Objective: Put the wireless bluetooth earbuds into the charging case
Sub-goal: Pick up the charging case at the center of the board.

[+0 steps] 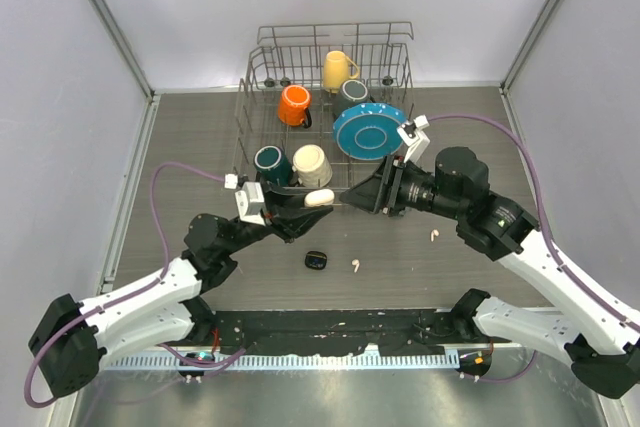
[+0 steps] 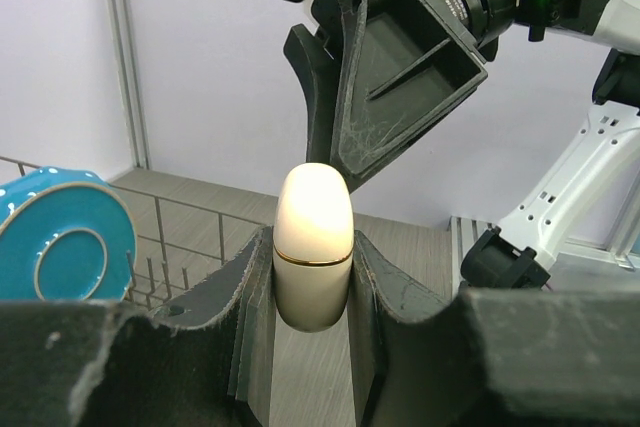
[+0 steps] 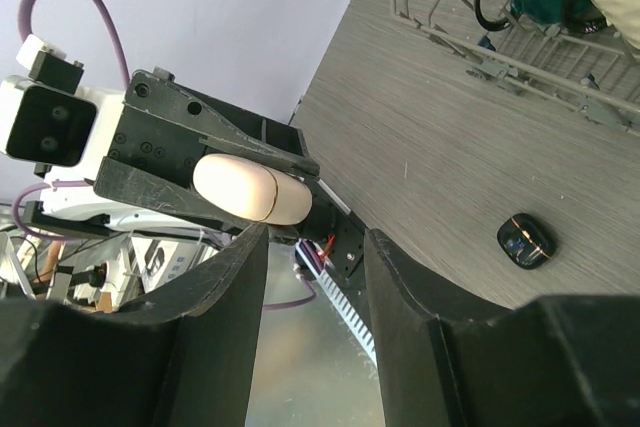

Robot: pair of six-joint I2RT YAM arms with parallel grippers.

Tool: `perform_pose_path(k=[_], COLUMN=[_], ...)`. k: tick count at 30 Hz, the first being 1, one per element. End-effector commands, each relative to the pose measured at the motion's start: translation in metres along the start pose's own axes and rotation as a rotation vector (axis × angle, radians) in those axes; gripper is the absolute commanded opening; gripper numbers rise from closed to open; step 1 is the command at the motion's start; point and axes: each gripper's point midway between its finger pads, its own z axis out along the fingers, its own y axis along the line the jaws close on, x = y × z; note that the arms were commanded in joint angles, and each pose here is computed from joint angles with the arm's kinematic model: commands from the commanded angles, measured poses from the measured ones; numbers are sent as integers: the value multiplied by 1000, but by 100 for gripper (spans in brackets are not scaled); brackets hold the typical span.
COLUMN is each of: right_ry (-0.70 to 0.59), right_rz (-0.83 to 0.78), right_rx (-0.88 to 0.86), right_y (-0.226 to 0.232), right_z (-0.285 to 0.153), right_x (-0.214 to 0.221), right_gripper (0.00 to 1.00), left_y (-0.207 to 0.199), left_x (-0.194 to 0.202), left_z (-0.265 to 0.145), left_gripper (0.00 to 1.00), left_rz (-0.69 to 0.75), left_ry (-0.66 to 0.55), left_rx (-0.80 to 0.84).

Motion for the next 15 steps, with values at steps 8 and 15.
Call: perform_pose_path(k=[8,15], right_ry=[7,47], right_rz=[-37,-40], right_rx=[-33,-3], right_y=[11,2], right_z=[2,5], right_x=[-3,4], right_gripper=[49,49], left_y=[-2,-2], left_x=[-11,-12], left_z=[14,18], left_gripper=[0,0], left_rz=[10,9], left_ry=[-22,-27], left_rx=[37,46])
